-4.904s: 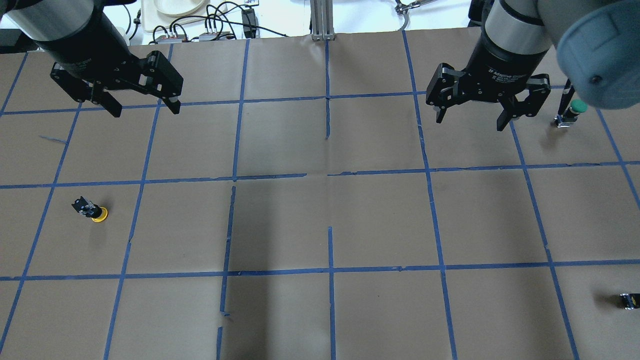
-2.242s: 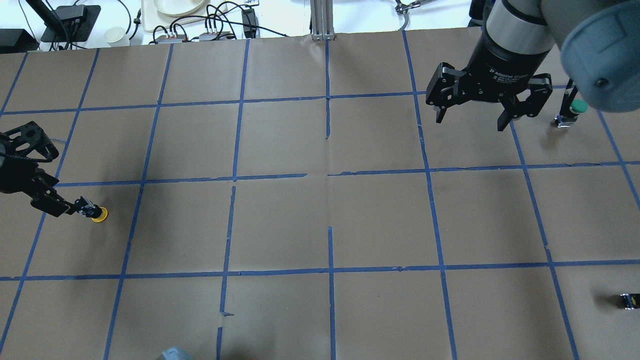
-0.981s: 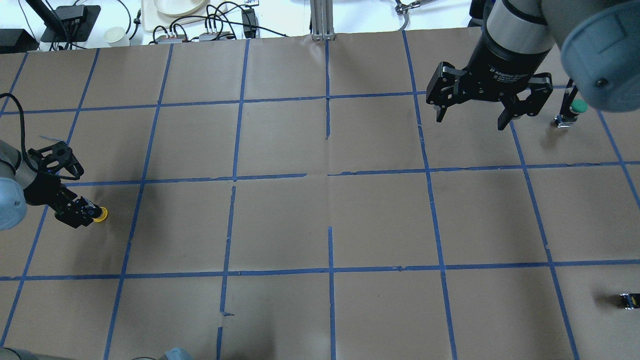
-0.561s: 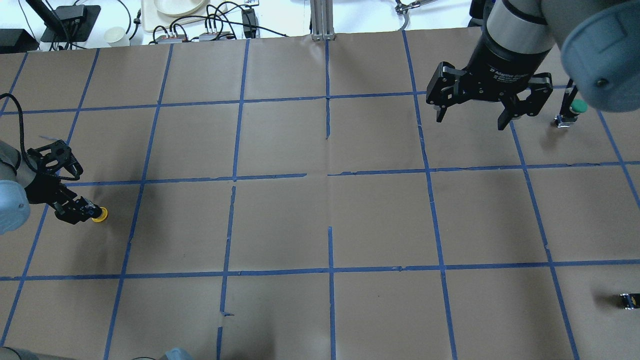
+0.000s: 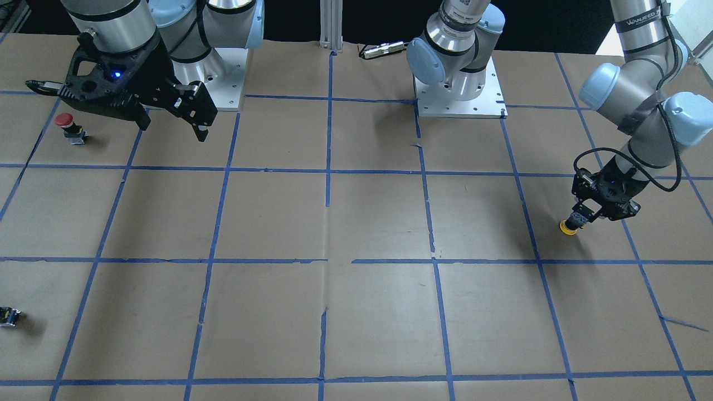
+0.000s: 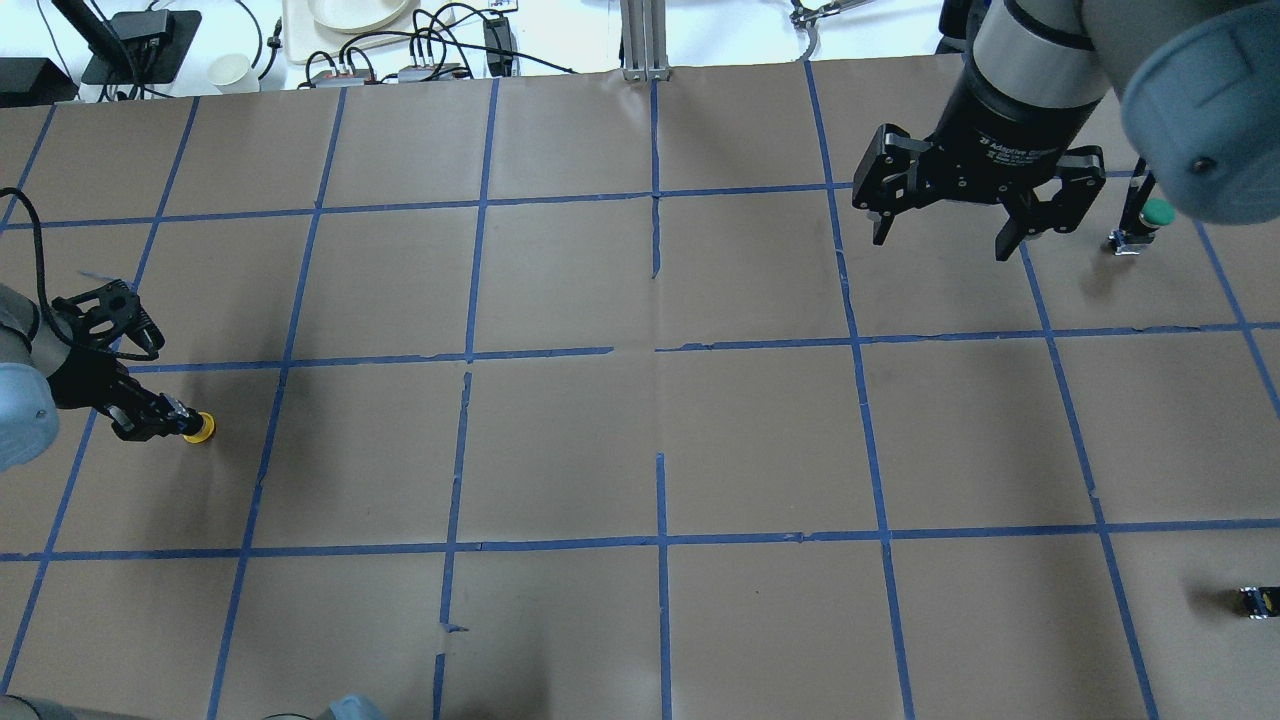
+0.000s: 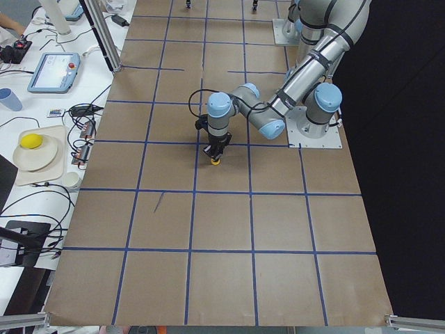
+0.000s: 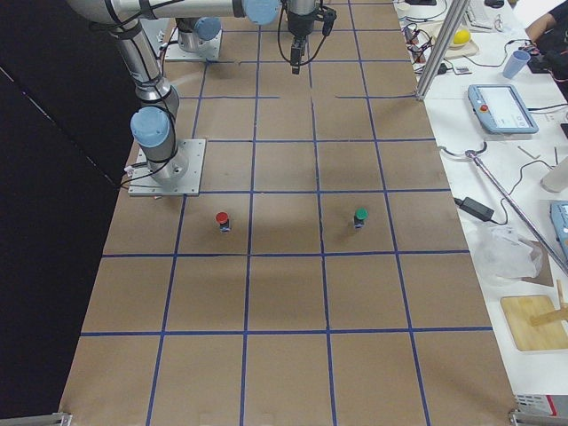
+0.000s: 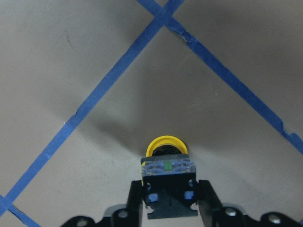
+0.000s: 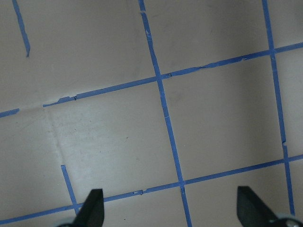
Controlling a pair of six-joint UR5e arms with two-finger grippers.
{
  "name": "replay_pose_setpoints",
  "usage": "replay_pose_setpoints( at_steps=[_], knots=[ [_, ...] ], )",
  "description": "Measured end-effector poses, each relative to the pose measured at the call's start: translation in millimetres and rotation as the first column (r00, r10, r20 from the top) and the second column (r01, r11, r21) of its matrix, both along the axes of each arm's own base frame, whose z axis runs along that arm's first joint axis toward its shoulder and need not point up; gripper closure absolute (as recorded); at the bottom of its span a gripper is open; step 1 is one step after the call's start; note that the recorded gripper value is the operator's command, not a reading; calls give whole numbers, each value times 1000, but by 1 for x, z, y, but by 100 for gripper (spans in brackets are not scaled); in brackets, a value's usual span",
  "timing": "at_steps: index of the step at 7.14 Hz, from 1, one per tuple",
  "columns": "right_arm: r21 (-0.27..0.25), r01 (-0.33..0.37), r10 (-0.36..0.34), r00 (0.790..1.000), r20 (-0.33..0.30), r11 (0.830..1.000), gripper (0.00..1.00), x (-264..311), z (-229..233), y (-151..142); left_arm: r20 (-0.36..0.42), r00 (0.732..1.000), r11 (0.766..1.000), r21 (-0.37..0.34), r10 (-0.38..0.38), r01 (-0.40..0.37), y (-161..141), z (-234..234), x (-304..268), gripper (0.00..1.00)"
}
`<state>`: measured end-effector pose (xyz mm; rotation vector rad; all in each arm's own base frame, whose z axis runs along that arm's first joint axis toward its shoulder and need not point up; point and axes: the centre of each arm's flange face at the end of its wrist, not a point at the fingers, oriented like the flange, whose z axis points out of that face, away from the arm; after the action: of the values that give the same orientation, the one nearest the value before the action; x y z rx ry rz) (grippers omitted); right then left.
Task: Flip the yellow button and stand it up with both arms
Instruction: 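Lift the yellow button with the left gripper and raise it high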
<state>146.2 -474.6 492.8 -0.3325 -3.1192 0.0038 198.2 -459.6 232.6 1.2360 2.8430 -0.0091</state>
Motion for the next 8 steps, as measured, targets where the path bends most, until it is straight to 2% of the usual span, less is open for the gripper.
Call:
replay_pose_setpoints(
  at_steps=[3, 5, 6, 7, 8],
  knots=[
    [-1, 0, 0, 1000, 0, 1000, 0, 0, -1, -1, -11, 1000, 1000, -6, -7, 7, 2, 23, -6, 74],
    [-17, 8, -8, 1000, 0, 1000, 0, -2, -1, -5, -139, 990, 999, 5, 34, -33, -1, 51, -25, 76],
    [-20, 28, -28, 1000, 7, 999, 0, -8, -2, -9, -243, 964, 994, 21, 105, -103, -5, 68, -37, 76],
    [-19, 76, -75, 996, 39, 997, 0, -16, -1, -13, -362, 910, 979, 54, 204, -198, -10, 83, -50, 76],
    [0, 146, -145, 984, 107, 989, 0, -21, -1, -16, -451, 840, 952, 101, 303, -289, -17, 99, -67, 76]
  ],
)
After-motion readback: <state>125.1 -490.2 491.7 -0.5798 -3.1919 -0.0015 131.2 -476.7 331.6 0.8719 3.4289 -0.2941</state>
